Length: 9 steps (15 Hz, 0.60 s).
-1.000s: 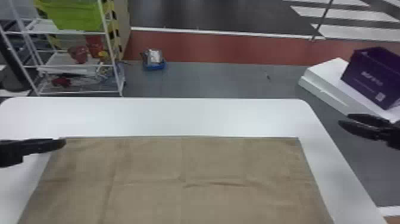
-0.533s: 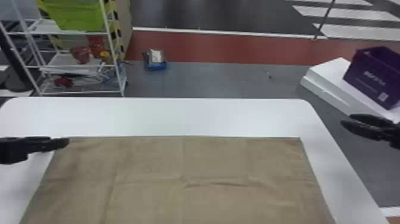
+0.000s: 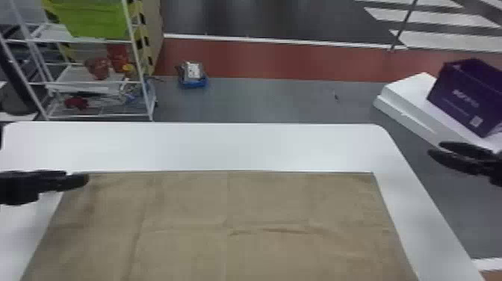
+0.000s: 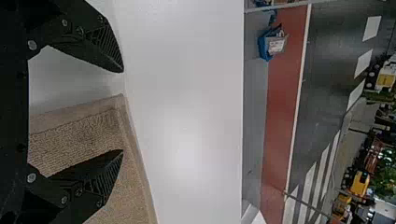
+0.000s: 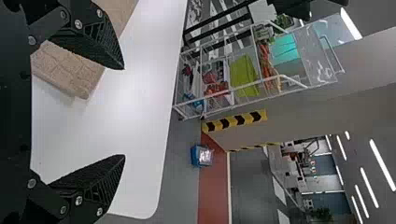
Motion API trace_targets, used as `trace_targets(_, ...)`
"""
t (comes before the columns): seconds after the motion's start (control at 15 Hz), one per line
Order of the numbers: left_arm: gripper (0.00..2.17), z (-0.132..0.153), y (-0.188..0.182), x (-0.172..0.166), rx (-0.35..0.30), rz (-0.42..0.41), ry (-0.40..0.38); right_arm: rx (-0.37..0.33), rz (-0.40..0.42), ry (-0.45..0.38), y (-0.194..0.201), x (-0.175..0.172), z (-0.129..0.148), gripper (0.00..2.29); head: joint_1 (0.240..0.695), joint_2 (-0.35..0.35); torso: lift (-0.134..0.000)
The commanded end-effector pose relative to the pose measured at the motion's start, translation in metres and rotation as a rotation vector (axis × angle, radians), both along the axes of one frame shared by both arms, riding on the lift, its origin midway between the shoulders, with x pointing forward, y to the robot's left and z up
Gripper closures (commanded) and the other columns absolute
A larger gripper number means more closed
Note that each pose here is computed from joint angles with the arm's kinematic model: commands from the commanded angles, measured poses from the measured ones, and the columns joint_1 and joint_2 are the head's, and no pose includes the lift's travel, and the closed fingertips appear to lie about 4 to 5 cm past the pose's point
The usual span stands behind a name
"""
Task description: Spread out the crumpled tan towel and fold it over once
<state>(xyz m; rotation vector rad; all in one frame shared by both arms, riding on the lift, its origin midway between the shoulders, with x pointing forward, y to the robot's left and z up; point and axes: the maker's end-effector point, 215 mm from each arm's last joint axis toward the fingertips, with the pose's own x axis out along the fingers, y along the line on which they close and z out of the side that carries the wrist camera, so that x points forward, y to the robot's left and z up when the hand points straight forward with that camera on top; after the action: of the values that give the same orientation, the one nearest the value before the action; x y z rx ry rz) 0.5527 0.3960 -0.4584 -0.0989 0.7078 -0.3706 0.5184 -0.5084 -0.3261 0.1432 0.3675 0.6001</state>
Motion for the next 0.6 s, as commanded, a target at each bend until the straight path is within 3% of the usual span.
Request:
trace_targets(0.0,0.40,-0.0022,0.0032,-0.0012,0.018,-0.002,0.005,0.006,0.004,-0.002,0.0005,-0.0013,0.0002,0.25,0.695,-0.115,-0.124)
trace_targets(0.13,0.48,0.0012,0.0037,-0.0017,0.002,-0.006,0.002,0.008,0.003,0.000,0.0005,-0.0014,-0.0002,0.25,0.695,-0.114,-0.124)
trace_targets(0.4,0.91,0.0015,0.0000,-0.0057,-0.010,-0.013,0.013,0.007,0.006,0.001,0.0023,-0.0010,-0.0006,0.25,0.695,-0.114,-0.124)
trace_targets(0.53,0.98,0.0025,-0.0023,-0.0075,-0.021,-0.015,0.019,0.008,0.005,0.002,0.0018,-0.0016,-0.0011,0.25,0.695,-0.114,-0.124)
